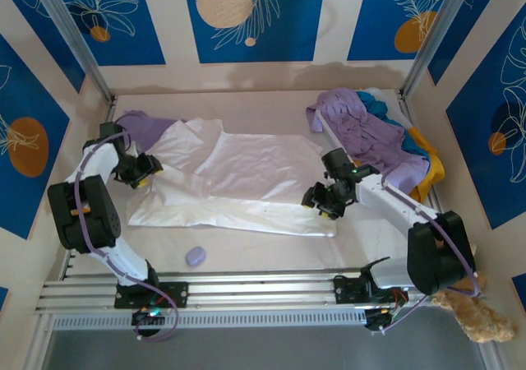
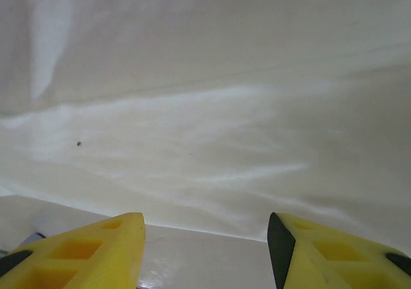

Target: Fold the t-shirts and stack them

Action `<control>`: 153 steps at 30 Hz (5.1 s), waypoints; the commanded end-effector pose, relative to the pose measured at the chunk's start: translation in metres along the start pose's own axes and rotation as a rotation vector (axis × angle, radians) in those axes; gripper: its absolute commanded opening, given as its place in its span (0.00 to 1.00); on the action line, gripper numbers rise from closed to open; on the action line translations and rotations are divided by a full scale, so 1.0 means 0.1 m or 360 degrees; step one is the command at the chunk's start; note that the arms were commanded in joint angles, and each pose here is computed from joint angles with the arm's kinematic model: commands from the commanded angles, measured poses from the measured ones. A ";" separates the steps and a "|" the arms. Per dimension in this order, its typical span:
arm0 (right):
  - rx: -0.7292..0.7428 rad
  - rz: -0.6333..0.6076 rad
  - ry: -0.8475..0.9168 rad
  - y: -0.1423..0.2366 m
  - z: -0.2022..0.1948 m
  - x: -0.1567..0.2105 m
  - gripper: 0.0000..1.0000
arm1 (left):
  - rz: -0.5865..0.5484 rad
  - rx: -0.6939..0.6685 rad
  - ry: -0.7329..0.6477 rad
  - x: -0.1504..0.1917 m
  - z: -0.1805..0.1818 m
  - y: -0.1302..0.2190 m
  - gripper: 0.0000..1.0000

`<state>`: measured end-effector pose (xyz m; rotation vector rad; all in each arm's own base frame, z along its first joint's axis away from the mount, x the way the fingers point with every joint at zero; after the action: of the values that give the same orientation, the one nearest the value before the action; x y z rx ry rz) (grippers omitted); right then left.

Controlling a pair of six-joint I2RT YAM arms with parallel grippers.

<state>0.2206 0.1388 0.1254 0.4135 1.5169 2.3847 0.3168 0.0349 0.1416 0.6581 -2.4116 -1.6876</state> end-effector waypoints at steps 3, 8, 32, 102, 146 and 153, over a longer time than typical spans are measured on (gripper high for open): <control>-0.0063 0.0122 -0.0065 -0.27 0.17 0.03 0.55 | 0.0156 0.0043 0.0064 0.38 0.03 -0.26 0.62; -0.0002 0.0198 -0.0096 -0.47 0.09 0.09 0.55 | 0.0241 0.0008 0.0103 0.61 0.11 -0.41 0.67; 0.0073 0.0115 -0.0130 -0.04 -0.23 0.43 0.55 | 0.0133 -0.0022 0.0093 0.73 0.02 0.03 0.75; -0.0091 0.0221 0.0174 -0.37 0.95 -0.08 0.53 | 0.0130 -0.0008 -0.0230 -0.52 -0.48 -0.32 0.00; 0.0079 0.0028 0.0305 0.21 0.77 -0.76 0.54 | -0.0365 -0.0344 -0.0983 -1.85 -1.78 -1.00 0.49; 0.0055 -0.0028 0.0334 0.43 0.78 -0.98 0.53 | -0.0326 -0.0459 -0.1001 -1.85 -1.67 -1.13 0.44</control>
<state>0.3352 0.1539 0.1758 0.1905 1.6436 2.4312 0.5686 -0.0723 0.1279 0.3898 -2.5028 -2.5103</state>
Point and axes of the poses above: each hand's point on the last joint's axis, 136 mm out from that joint toward the fingers, its own y axis back along the fingers, its own z axis along the line the jaws close on, x = y × z, the point moved 7 cm from there along y, back along the fingers, and after that the axes turned 4 degrees about -y, right-handed, at the moved point
